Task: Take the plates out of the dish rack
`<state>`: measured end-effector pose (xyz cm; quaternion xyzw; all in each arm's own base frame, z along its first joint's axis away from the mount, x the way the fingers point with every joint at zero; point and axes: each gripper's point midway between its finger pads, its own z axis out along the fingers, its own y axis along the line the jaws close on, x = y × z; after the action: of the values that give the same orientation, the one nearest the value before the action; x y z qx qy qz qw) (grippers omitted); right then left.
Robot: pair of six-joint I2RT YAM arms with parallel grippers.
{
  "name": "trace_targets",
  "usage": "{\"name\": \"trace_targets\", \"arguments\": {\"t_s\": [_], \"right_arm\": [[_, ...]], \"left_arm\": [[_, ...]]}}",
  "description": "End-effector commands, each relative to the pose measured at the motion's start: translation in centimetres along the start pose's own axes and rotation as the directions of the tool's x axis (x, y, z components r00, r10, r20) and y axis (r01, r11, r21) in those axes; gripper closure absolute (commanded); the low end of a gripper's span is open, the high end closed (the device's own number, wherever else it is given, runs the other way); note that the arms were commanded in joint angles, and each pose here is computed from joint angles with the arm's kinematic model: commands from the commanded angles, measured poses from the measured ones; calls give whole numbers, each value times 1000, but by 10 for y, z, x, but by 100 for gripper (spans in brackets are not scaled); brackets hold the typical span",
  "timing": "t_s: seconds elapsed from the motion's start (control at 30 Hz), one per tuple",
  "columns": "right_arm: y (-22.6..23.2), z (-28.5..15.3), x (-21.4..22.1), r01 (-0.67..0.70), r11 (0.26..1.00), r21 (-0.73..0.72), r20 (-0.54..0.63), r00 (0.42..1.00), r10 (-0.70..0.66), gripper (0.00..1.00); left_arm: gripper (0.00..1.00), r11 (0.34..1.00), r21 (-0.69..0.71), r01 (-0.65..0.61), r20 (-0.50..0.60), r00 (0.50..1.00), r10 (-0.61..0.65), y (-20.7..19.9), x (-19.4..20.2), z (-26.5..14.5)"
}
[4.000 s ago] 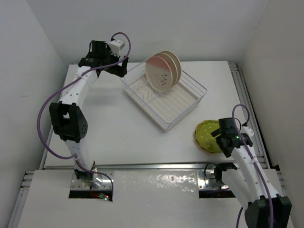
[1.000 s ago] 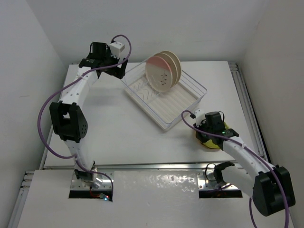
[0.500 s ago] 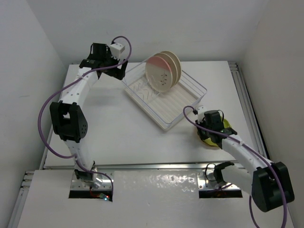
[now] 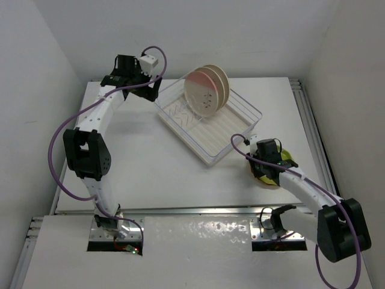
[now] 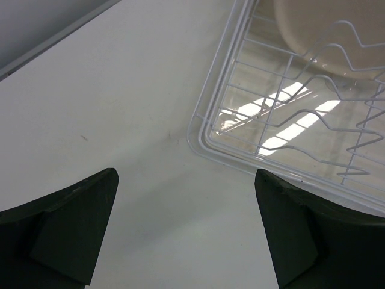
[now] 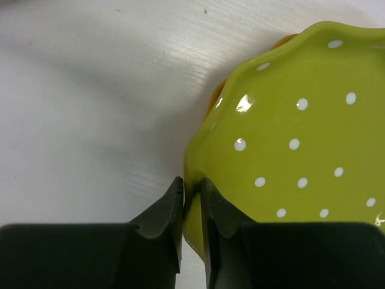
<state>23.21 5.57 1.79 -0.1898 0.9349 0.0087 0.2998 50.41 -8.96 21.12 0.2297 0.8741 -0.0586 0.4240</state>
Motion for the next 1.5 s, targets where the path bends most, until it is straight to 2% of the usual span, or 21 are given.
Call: {"name": "trace_targets", "arguments": {"t_s": [0.0, 0.03, 0.1, 0.37, 0.43, 0.47, 0.63, 1.2, 1.47], "right_arm": [[-13, -4, -6, 5, 998, 70, -12, 1000, -4, 86], [-14, -4, -6, 7, 997, 71, -14, 1000, -6, 94], [-13, -4, -9, 48, 997, 57, -7, 999, -47, 100], [-23, -14, -24, 74, 992, 98, 9, 997, -75, 100], [-27, -17, -32, 25, 992, 125, 28, 999, -29, 100], [-28, -19, -37, -45, 989, 139, 43, 998, 40, 100], [-44, -27, -54, -221, 944, 246, 94, 974, 204, 100], [-45, 3, -54, -303, 911, 279, 76, 953, 294, 100], [-50, 9, -38, -303, 895, 326, 50, 951, 304, 100]], "left_arm": [[5, 1000, -23, -15, 56, 998, 16, 5, -16, -12], [5, 1000, -20, -16, 55, 998, 17, 4, -16, -11], [5, 1000, -22, -18, 56, 998, 19, 4, -16, -12], [5, 1000, -21, -16, 52, 999, 17, 5, -15, -10], [5, 1000, -19, -17, 52, 998, 18, 5, -16, -9], [5, 1000, -20, -18, 52, 998, 19, 4, -16, -9], [5, 1000, -18, -17, 48, 999, 17, 5, -14, -7], [5, 999, -39, -19, 34, 999, 21, 12, -8, -6], [5, 999, -48, -19, 23, 1000, 20, 14, -4, -5]]}}
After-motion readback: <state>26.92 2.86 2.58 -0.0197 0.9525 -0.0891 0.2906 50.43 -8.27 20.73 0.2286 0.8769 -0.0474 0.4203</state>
